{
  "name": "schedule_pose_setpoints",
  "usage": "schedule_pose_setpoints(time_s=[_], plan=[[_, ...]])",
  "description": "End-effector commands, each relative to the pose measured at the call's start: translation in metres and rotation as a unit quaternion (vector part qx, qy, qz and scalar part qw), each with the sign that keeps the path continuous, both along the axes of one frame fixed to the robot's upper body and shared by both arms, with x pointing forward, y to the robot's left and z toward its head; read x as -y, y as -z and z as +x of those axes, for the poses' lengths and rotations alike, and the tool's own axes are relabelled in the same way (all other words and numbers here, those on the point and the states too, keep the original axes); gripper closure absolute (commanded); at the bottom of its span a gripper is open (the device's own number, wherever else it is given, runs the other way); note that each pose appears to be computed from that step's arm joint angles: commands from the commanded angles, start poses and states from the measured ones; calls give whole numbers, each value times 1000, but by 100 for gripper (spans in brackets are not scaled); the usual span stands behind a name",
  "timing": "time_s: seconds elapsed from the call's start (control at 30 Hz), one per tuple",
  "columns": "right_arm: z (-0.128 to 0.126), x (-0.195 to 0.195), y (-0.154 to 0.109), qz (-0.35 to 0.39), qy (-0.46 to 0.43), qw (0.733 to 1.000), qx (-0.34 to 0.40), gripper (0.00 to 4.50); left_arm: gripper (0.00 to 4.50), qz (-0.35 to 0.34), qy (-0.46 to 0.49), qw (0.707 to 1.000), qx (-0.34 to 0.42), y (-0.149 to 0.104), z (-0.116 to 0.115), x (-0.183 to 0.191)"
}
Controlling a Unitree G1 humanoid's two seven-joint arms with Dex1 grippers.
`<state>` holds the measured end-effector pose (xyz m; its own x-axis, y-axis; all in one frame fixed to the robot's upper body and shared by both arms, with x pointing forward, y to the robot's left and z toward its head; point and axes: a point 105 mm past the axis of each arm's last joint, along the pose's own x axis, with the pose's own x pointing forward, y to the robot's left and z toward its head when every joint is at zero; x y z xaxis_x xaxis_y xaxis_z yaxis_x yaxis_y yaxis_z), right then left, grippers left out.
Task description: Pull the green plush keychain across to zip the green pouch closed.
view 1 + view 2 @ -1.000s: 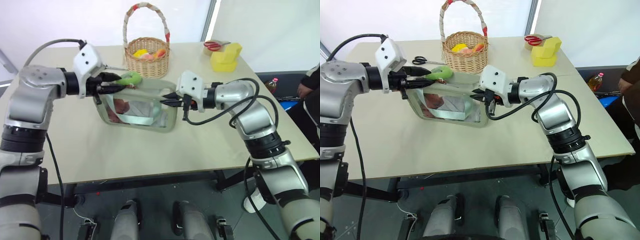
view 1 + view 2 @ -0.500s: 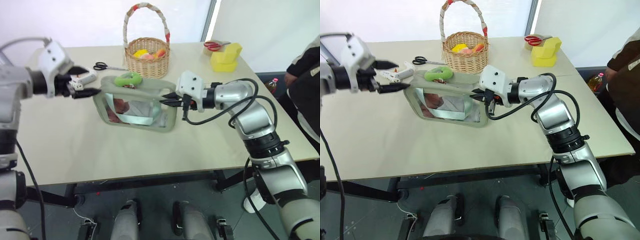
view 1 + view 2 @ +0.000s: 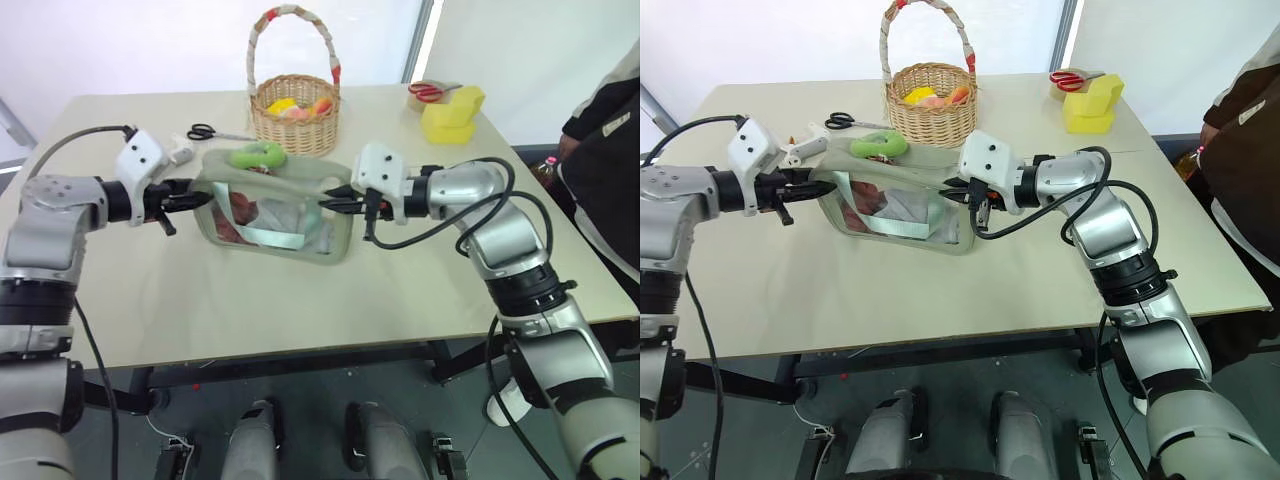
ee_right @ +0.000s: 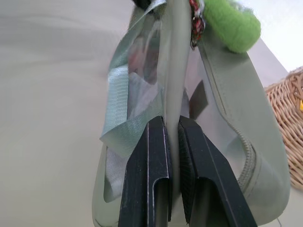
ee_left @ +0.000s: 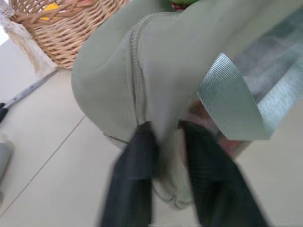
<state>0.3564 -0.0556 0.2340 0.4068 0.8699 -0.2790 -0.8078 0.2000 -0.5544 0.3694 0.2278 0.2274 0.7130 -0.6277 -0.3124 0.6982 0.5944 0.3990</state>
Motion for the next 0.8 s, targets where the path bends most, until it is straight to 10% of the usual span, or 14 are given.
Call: schedule_pose_setpoints(time_s=[0.03,0.2,0.5,0.8], plan=[[-1,-1,-19,5,-9,999,36,450,447,-2,11,1000,29,-21,-9,1],[6,5,-28,-4,-8,999,40,450,447,-5,23,1000,19,-17,-14,8],[20,3,-90,49,-27,998,25,51,450,-1,20,1000,10,-9,-20,6],[50,-61,-89,148,20,985,-90,51,450,-2,23,1000,11,-7,-21,10]])
